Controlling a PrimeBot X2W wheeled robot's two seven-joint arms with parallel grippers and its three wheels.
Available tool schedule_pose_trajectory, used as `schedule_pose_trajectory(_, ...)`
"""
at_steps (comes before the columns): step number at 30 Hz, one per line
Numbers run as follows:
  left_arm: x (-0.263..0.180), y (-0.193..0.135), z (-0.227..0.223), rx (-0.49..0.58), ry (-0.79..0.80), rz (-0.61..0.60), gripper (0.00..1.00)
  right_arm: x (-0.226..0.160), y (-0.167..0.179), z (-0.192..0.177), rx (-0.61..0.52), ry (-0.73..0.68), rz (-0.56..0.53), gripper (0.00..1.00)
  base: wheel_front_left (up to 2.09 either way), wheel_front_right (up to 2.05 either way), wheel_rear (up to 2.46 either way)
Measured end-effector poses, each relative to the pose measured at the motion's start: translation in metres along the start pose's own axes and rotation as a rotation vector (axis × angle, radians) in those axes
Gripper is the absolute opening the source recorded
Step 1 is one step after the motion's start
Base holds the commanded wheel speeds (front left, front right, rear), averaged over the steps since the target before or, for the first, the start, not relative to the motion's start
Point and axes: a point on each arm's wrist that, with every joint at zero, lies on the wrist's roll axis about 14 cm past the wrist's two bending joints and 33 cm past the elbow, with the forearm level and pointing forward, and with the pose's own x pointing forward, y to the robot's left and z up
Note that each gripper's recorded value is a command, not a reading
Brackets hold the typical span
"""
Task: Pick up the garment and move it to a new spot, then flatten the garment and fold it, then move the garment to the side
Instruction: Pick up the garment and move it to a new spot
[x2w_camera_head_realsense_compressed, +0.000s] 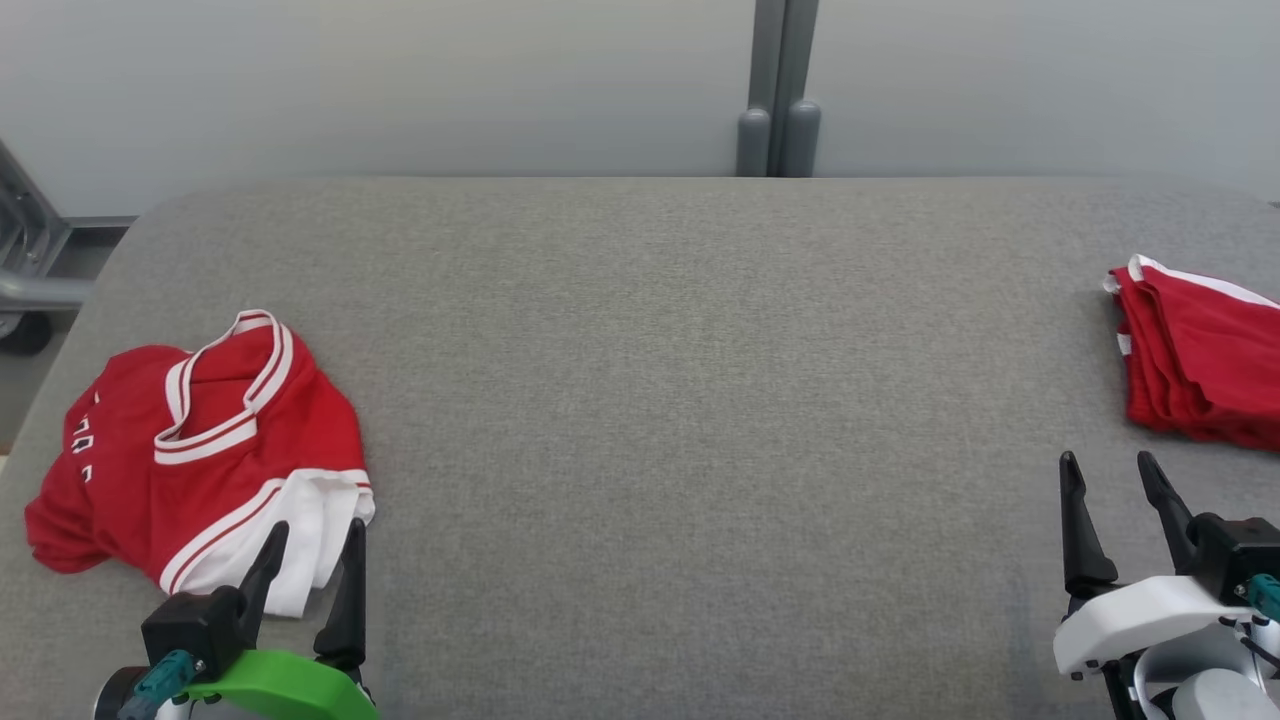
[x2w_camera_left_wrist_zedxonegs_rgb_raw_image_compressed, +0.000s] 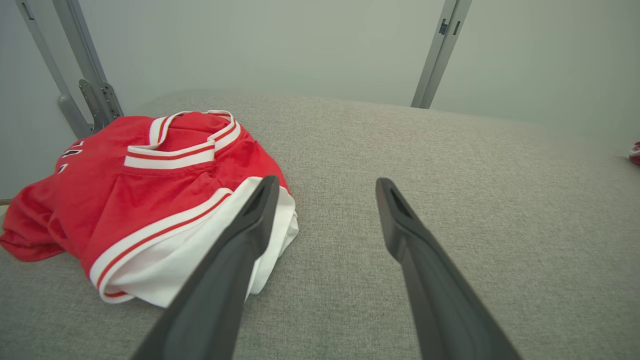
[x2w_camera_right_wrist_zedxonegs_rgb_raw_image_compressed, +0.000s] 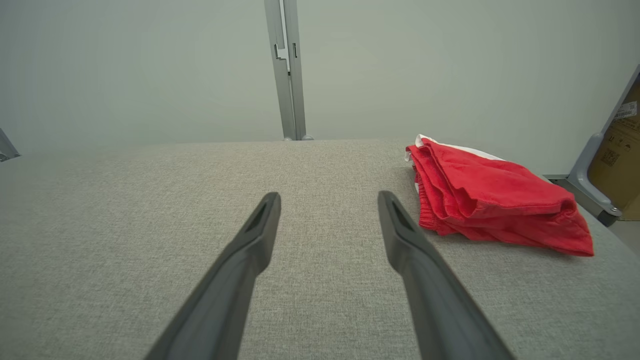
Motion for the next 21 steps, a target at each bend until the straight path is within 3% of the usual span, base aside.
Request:
schedule_pose_trajectory(6, -0.014, 0.027, 0.007, -0.011, -0.029, 0.096, 1.0, 0.006, 0.036, -0.004, -0.011, 0.012, 0.114, 1.0, 0.0, 0.0, 0.0)
schedule_pose_trajectory(14, -0.058, 0.083, 0.017, -0.035, -0.081, 0.313, 1.0, 0.017, 0.11, 0.002, -0.028, -0.013, 0.365, 1.0, 0.0, 0.0, 0.0)
schedule_pose_trajectory(21, -0.09, 0.104, 0.021, -0.043, -0.116, 0.408, 1.0, 0.02, 0.144, 0.003, -0.029, -0.012, 0.462, 1.0, 0.0, 0.0, 0.0)
